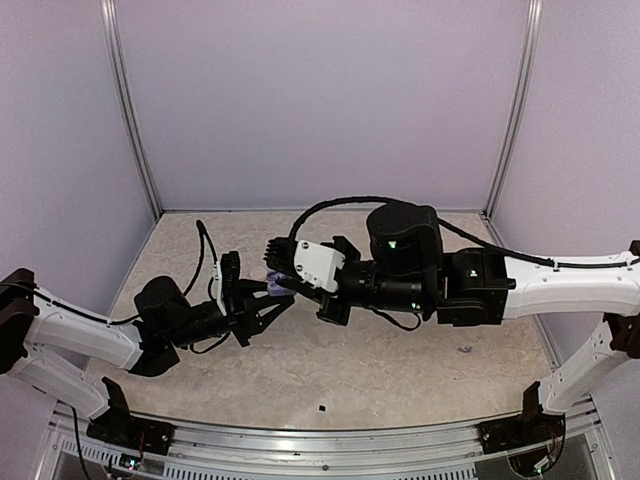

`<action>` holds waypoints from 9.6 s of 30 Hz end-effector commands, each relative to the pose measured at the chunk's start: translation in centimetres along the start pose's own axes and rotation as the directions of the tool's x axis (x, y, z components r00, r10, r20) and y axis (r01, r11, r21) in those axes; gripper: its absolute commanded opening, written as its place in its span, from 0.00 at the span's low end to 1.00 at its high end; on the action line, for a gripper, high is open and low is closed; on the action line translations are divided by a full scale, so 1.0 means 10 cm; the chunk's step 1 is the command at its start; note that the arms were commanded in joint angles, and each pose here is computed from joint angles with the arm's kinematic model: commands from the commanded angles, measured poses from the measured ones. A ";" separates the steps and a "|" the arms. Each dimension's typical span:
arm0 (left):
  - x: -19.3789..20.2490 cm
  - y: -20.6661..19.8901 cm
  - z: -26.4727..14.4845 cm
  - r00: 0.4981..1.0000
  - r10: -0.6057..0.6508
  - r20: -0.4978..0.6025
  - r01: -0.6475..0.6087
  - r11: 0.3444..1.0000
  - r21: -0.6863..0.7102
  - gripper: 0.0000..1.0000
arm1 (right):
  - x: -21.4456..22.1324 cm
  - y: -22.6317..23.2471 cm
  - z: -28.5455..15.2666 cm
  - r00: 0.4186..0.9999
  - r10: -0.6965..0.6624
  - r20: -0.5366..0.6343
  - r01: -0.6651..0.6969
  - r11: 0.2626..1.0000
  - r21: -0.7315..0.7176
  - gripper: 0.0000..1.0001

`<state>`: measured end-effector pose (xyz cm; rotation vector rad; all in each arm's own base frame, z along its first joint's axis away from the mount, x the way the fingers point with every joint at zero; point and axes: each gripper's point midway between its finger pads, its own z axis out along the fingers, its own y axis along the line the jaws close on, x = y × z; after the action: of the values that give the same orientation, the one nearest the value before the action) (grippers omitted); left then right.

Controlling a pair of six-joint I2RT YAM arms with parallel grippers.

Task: Insert the wireless bluetooth earbuds into the charging case
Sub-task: Insert the left earbud into the left side groove of the charging case, then move the right earbud to the center of the board, then pick up the right earbud from the center of the board.

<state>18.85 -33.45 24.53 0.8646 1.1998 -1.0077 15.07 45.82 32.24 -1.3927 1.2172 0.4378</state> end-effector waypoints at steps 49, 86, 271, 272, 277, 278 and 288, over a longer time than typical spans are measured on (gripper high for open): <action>-0.21 -0.26 0.03 0.996 0.051 0.072 -0.060 0.990 0.131 0.03 | 0.20 0.24 0.22 0.993 -0.096 -0.071 0.089 0.992 -0.089 0.18; -0.14 -0.20 -0.01 0.996 0.080 0.041 -0.083 0.992 0.093 0.03 | 0.13 -0.32 -0.28 0.986 0.165 0.009 -0.165 0.986 0.030 0.34; -0.09 0.04 -0.22 0.998 0.062 0.033 -0.061 0.998 -0.008 0.03 | 3.30 0.60 -0.09 0.235 0.327 -0.916 -0.561 0.815 0.147 0.22; -0.09 0.04 -0.22 0.998 0.062 0.034 -0.061 0.998 -0.008 0.03 | 3.30 0.59 -0.08 0.236 0.327 -0.915 -0.562 0.814 0.146 0.22; -0.09 0.04 -0.23 0.997 0.063 0.035 -0.062 0.998 -0.009 0.03 | 3.29 0.58 -0.04 0.239 0.327 -0.914 -0.560 0.815 0.145 0.26; -0.09 0.04 -0.24 0.998 0.062 0.033 -0.062 0.998 -0.010 0.03 | 3.29 0.58 -0.04 0.238 0.326 -0.915 -0.560 0.815 0.145 0.26; -0.07 0.05 -0.25 0.998 0.062 0.031 -0.061 0.998 -0.012 0.03 | 3.38 0.66 -0.07 0.213 0.313 -0.926 -0.566 0.812 0.145 0.27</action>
<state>18.34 -31.40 24.05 0.8855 1.1814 -0.9810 23.11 32.92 1.92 -1.4369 2.6710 0.1182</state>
